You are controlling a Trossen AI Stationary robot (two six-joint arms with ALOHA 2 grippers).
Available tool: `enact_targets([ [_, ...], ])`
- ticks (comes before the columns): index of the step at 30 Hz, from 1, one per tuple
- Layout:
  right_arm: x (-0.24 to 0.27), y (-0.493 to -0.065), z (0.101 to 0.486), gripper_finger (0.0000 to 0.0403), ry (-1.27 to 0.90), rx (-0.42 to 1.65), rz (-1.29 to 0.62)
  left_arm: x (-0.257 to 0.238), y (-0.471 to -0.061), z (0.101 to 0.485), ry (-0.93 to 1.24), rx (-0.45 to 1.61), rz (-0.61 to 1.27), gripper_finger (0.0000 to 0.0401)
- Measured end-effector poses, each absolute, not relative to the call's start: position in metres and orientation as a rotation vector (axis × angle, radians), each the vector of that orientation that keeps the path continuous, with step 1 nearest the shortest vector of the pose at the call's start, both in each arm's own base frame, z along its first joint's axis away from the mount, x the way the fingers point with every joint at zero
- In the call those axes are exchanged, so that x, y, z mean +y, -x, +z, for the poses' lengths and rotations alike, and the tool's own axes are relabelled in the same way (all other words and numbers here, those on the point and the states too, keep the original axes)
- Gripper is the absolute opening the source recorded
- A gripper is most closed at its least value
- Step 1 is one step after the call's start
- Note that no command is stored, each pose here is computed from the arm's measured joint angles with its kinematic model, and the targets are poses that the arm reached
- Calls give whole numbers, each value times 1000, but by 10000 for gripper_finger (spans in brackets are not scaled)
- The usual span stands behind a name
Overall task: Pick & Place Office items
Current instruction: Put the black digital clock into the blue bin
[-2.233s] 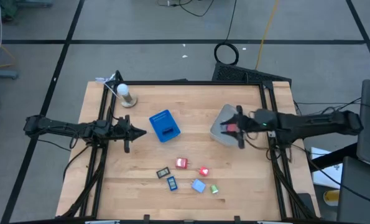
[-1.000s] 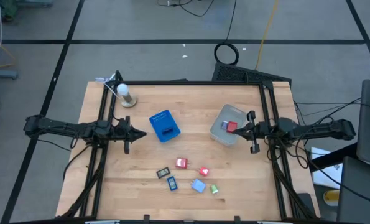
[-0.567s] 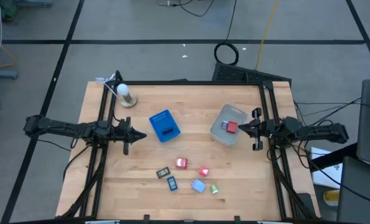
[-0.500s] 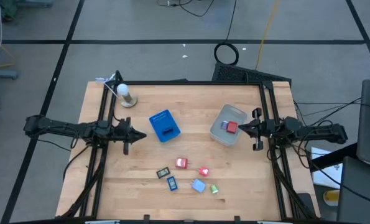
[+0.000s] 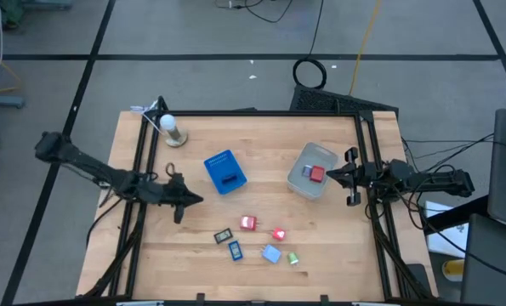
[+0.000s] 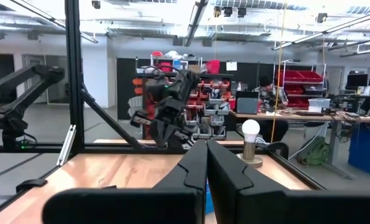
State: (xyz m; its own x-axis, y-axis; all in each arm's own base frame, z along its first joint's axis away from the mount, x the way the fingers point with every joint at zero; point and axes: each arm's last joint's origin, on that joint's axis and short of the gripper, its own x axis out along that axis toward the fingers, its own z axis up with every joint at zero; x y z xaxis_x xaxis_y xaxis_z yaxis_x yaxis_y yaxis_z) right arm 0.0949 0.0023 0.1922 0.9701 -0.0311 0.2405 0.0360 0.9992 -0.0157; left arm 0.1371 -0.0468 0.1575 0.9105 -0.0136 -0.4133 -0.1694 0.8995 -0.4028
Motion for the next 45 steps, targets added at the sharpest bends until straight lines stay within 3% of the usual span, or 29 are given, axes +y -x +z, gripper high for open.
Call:
enact_targets([
  [7, 2, -96, 191, 1, 4, -231, -30, -100, -185, 185, 319, 585, 100, 5],
  [13, 2, -98, 189, 1, 6, -203, -29, -128, -227, 186, 179, 844, 200, 45],
  [17, 3, -98, 189, 1, 20, -199, -30, -143, -249, 182, 227, 947, 223, 100],
  [27, 2, -98, 191, 1, 86, -216, -40, -158, -276, 162, 337, 1166, 279, 285],
  [32, 2, -98, 191, 1, 120, -222, -44, -152, -282, 151, 290, 1201, 305, 340],
  [38, 2, -98, 191, 1, 132, -222, -46, -150, -287, 142, 266, 1240, 257, 355],
  [45, 2, -98, 191, 1, 130, -221, -46, -145, -288, 140, 202, 1260, 233, 326],
])
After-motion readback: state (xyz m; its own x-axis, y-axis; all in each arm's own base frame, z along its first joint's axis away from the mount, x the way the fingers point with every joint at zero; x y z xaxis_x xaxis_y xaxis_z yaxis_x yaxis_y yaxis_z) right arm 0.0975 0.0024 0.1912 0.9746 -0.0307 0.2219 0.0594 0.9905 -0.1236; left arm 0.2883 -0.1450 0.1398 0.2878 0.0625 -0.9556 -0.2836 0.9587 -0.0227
